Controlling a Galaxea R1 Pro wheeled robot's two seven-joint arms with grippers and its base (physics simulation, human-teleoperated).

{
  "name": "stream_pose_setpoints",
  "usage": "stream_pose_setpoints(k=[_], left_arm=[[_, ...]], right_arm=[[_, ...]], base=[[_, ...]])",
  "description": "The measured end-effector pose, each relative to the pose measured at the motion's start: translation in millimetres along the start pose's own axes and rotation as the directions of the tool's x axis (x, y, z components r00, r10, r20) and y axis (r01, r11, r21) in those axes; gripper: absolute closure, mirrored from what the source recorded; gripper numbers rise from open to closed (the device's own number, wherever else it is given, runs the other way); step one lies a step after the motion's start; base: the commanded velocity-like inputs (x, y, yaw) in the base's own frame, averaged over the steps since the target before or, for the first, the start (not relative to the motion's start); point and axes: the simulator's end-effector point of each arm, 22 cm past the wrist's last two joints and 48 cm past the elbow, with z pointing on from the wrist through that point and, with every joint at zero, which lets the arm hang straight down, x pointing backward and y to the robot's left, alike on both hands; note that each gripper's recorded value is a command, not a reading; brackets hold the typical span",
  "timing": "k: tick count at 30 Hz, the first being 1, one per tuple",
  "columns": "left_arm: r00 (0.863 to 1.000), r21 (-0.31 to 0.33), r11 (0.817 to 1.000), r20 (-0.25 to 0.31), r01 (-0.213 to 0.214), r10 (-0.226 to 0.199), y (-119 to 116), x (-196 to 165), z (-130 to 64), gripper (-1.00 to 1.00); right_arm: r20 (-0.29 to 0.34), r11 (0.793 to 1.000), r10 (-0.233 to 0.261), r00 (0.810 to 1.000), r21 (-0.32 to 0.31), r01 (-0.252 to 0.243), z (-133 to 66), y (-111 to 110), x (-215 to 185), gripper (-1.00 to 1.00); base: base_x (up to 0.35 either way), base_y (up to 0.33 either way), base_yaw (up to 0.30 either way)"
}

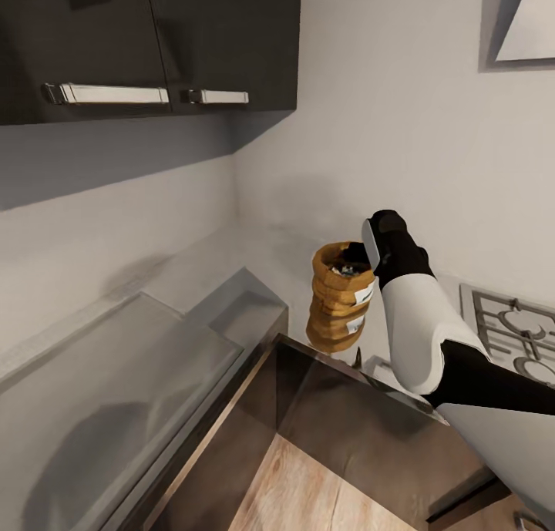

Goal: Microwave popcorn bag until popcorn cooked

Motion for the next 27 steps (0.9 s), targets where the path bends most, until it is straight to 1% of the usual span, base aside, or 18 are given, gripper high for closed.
stream_pose_setpoints(k=[6,11,16,19,23,24,27], left_arm=[[1.000,0.000,1.000,0.000,0.002,-0.002,0,0,0.0,-1.00],[1.000,-0.001,1.000,0.000,0.003,-0.003,0,0,0.0,-1.00],[1.000,0.000,1.000,0.000,0.002,-0.002,0,0,0.0,-1.00],[1.000,0.000,1.000,0.000,0.001,-0.001,0,0,0.0,-1.00],[1.000,0.000,1.000,0.000,0.002,-0.002,0,0,0.0,-1.00],[1.000,0.000,1.000,0.000,0.002,-0.002,0,0,0.0,-1.00],[1.000,0.000,1.000,0.000,0.002,-0.002,0,0,0.0,-1.00]], right_arm=[[-0.008,1.000,0.009,1.000,0.017,-0.009,1.7,-5,2,-1.00],[-0.032,0.999,0.034,0.999,0.007,-0.034,6.6,-6,10,-1.00],[-0.068,1.000,0.022,0.997,0.007,-0.022,13.3,-2,23,-1.00],[-0.075,1.000,0.019,0.997,0.016,-0.018,14.7,-3,26,-1.00],[-0.077,1.000,0.018,0.997,0.020,-0.017,15.3,-4,27,-1.00],[-0.077,1.000,0.018,0.997,0.023,-0.016,15.3,-5,27,-1.00],[-0.077,0.998,0.018,0.997,0.063,-0.014,15.0,-14,27,-1.00]], base=[[0.016,0.000,0.000],[0.001,0.000,0.000],[0.162,0.000,0.000],[0.151,0.000,0.000],[0.028,0.000,0.000],[0.005,0.000,0.000],[0.002,0.000,0.000]])
